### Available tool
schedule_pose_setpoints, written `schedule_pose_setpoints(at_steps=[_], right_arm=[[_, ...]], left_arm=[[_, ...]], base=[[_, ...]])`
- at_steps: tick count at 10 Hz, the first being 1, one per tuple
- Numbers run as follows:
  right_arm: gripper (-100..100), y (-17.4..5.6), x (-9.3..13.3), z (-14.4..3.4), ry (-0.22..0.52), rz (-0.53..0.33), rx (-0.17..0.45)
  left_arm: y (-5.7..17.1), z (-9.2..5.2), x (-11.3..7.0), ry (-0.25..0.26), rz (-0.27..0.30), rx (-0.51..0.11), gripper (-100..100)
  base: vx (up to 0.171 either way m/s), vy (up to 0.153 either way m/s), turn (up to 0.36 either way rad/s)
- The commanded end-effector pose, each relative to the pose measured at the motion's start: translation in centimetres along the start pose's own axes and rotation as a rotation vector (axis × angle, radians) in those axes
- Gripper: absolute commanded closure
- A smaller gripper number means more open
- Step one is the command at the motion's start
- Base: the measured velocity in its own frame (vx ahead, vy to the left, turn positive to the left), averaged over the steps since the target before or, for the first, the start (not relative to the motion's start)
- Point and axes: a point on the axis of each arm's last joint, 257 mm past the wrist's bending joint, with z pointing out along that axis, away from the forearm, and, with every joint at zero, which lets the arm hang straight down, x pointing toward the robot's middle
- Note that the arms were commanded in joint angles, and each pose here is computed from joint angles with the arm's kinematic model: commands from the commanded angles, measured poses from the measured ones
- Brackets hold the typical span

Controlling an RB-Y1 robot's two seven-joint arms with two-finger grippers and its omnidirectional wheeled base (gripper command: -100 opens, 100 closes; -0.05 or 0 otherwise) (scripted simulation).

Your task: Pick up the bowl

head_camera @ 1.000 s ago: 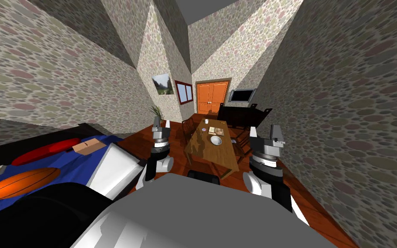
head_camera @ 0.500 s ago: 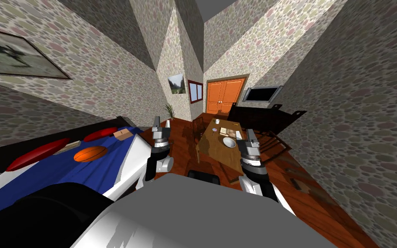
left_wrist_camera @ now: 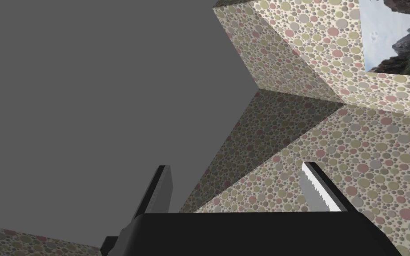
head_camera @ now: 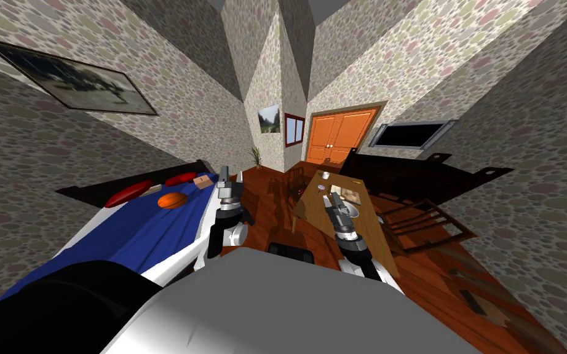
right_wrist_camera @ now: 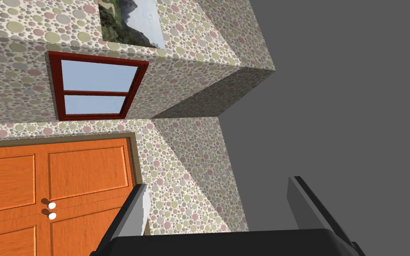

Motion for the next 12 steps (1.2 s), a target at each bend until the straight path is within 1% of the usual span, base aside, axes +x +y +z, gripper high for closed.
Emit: schedule_pose_setpoints(at_steps=[1,2,4,5,6,8,9,10,11,12], right_arm=[[-100,-1.1,1.5,-0.3,0.029,0.010,0.030],[-100,-2.9,3.1,-1.4,0.081,0.019,0.083],[-100,-6.5,6.4,-4.3,0.193,0.030,0.196],[-100,-6.5,6.4,-4.3,0.193,0.030,0.196],[-100,-6.9,6.5,-4.5,0.194,0.031,0.205],[-100,-10.6,9.5,-8.7,0.309,0.034,0.334],[-100,-11.0,9.5,-9.2,0.314,0.031,0.347],[-100,-13.0,10.7,-11.9,0.370,0.031,0.421],[-100,-13.1,10.7,-12.1,0.377,0.027,0.424],[-100,-15.0,11.7,-15.2,0.436,0.021,0.502]], left_arm=[[0.0,0.0,0.0,0.000,0.000,0.000,0],[0.0,0.0,0.0,0.000,0.000,0.000,0],[0.0,0.0,0.0,0.000,0.000,0.000,0],[0.0,0.0,0.0,0.000,0.000,0.000,0],[0.0,0.0,0.0,0.000,0.000,0.000,0],[0.0,0.0,0.0,0.000,0.000,0.000,0],[0.0,0.0,0.0,0.000,0.000,0.000,0],[0.0,0.0,0.0,0.000,0.000,0.000,0],[0.0,0.0,0.0,0.000,0.000,0.000,0],[0.0,0.0,0.0,0.000,0.000,0.000,0]], base=[[-0.033,0.116,0.133],[-0.031,0.126,0.237],[-0.039,0.178,0.417],[-0.024,0.121,0.139],[-0.018,0.051,-0.049],[-0.025,0.092,0.412],[-0.018,0.092,0.092],[-0.018,0.099,0.174],[-0.010,0.069,0.185],[-0.016,0.067,0.320]])
